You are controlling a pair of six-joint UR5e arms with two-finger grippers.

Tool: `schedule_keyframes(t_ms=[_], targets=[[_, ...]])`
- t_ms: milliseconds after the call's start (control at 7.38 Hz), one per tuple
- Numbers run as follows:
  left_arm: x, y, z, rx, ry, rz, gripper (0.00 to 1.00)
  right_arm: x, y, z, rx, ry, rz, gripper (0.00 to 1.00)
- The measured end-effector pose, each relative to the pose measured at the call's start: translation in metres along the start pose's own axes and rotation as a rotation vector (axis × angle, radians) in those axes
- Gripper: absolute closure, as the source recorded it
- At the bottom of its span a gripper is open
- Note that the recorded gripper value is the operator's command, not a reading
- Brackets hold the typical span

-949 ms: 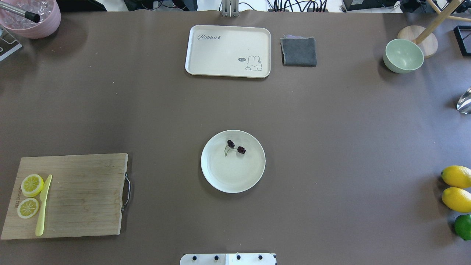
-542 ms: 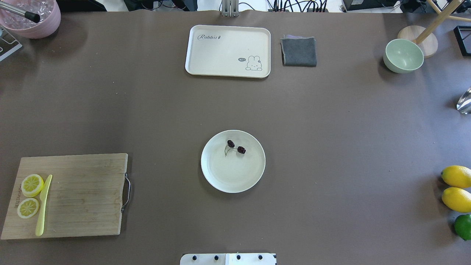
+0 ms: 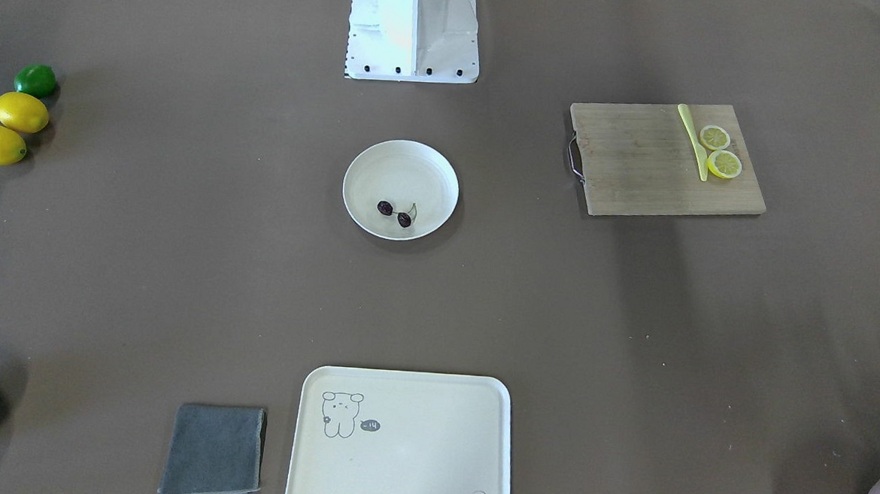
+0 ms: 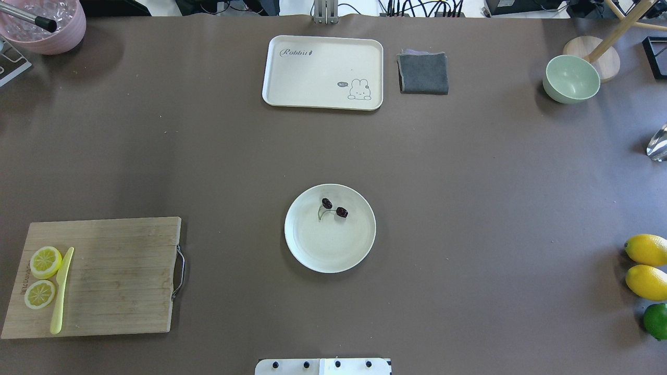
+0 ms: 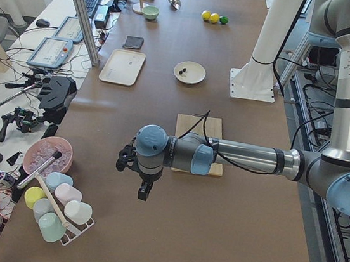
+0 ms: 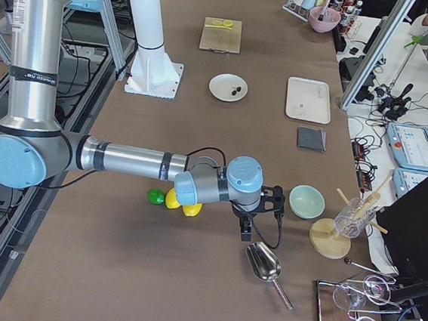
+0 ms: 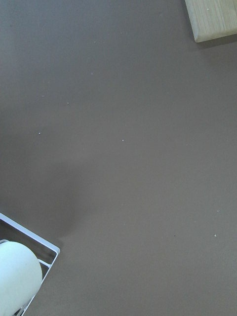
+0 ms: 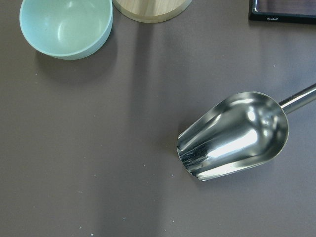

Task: Place red cherry on plate

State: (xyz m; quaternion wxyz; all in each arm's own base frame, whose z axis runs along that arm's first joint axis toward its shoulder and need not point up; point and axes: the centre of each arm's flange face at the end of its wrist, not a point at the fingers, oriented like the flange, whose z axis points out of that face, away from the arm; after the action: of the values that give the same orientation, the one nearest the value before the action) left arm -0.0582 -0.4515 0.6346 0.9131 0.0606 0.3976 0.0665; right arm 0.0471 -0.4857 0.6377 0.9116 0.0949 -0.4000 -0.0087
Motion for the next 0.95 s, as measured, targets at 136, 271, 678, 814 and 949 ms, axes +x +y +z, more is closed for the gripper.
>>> schedule_keyframes(t_ms=[136, 271, 678, 814, 949], targets=[[0.0, 0.0, 0.0, 0.0, 0.0, -0.001, 0.02, -0.002, -0.002, -0.001, 0.003, -0.001, -0.003, 0.0], [0.0, 0.003, 0.0, -0.001, 0.0, -0.001, 0.02, -0.003, -0.002, -0.002, 0.003, -0.008, -0.005, 0.0], [-0.002, 0.012, 0.003, -0.008, 0.002, -0.006, 0.02, -0.012, -0.004, 0.0, -0.003, -0.047, -0.015, 0.0], [-0.002, 0.013, 0.003, -0.009, 0.002, -0.007, 0.02, -0.017, -0.008, 0.0, -0.004, -0.052, -0.023, 0.0], [-0.002, 0.014, 0.004, -0.01, 0.003, -0.007, 0.02, -0.021, -0.01, 0.002, -0.006, -0.055, -0.028, 0.0]])
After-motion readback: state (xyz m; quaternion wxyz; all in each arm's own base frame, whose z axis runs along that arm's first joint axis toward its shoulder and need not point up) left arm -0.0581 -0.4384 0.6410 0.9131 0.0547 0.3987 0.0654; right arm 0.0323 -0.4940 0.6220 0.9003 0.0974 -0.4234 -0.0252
